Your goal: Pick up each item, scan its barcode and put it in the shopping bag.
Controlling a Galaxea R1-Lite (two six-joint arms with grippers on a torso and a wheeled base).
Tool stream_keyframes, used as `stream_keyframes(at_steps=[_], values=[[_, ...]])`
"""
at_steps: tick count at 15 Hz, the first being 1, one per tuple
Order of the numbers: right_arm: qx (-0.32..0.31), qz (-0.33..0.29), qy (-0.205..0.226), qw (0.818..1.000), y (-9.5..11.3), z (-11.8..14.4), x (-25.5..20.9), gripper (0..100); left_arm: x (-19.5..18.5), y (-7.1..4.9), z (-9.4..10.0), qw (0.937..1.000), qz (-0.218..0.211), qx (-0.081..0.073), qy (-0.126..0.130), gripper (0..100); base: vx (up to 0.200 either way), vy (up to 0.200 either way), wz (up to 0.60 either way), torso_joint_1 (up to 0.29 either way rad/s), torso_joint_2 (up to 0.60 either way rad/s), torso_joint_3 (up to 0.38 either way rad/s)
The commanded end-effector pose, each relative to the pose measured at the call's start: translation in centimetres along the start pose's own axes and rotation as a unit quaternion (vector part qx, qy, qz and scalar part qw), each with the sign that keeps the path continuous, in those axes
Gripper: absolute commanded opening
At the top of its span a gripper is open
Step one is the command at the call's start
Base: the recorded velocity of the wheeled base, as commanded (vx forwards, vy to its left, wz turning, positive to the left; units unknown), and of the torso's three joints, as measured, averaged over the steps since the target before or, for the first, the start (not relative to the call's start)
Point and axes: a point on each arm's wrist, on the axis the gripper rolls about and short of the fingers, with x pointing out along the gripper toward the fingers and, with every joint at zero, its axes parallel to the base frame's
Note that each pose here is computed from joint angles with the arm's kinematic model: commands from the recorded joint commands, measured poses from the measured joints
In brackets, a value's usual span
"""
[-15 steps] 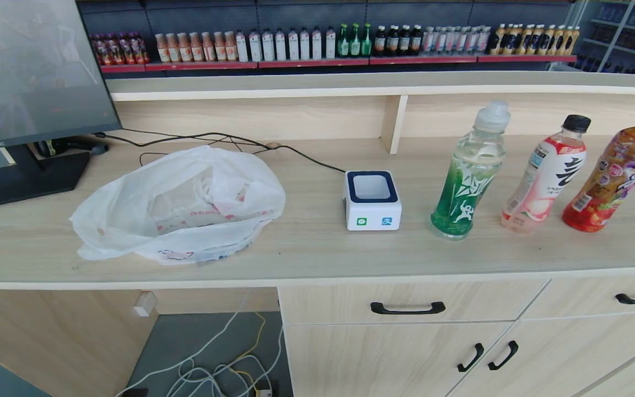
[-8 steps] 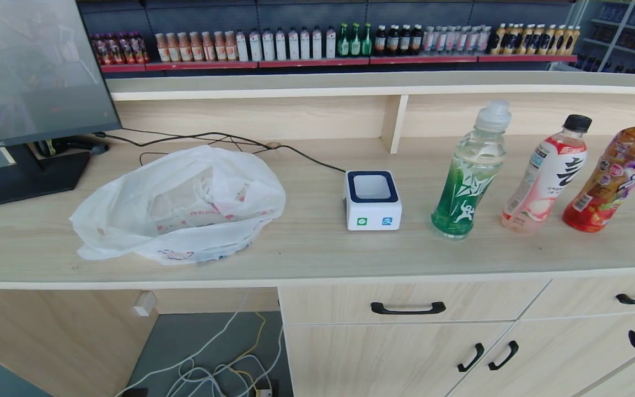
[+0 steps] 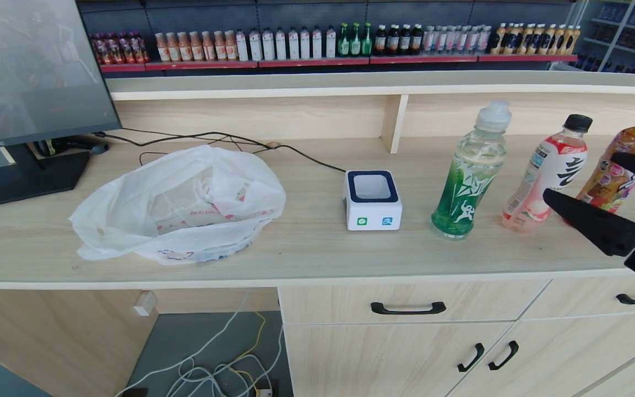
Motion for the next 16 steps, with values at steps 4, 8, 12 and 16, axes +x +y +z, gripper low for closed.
stream_keyframes(at_steps=[4, 8, 12, 16], values=[[0.07, -0.035, -0.045, 0.996, 1.6, 0.0, 6.7, 100, 0.0, 0.0, 0.0, 1.0, 0.0, 0.0, 0.0, 100, 0.0, 0.0, 0.0, 0.0, 0.0, 0.0], [0.096, -0.07, -0.085, 0.989, 2.8, -1.3, 8.4, 100, 0.0, 0.0, 0.0, 1.0, 0.0, 0.0, 0.0, 100, 0.0, 0.0, 0.0, 0.0, 0.0, 0.0], [0.099, -0.071, -0.093, 0.988, 3.6, -3.9, 9.8, 100, 0.0, 0.0, 0.0, 1.0, 0.0, 0.0, 0.0, 100, 0.0, 0.0, 0.0, 0.0, 0.0, 0.0], [0.094, -0.073, -0.086, 0.989, 3.8, -5.2, 9.5, 100, 0.0, 0.0, 0.0, 1.0, 0.0, 0.0, 0.0, 100, 0.0, 0.0, 0.0, 0.0, 0.0, 0.0]])
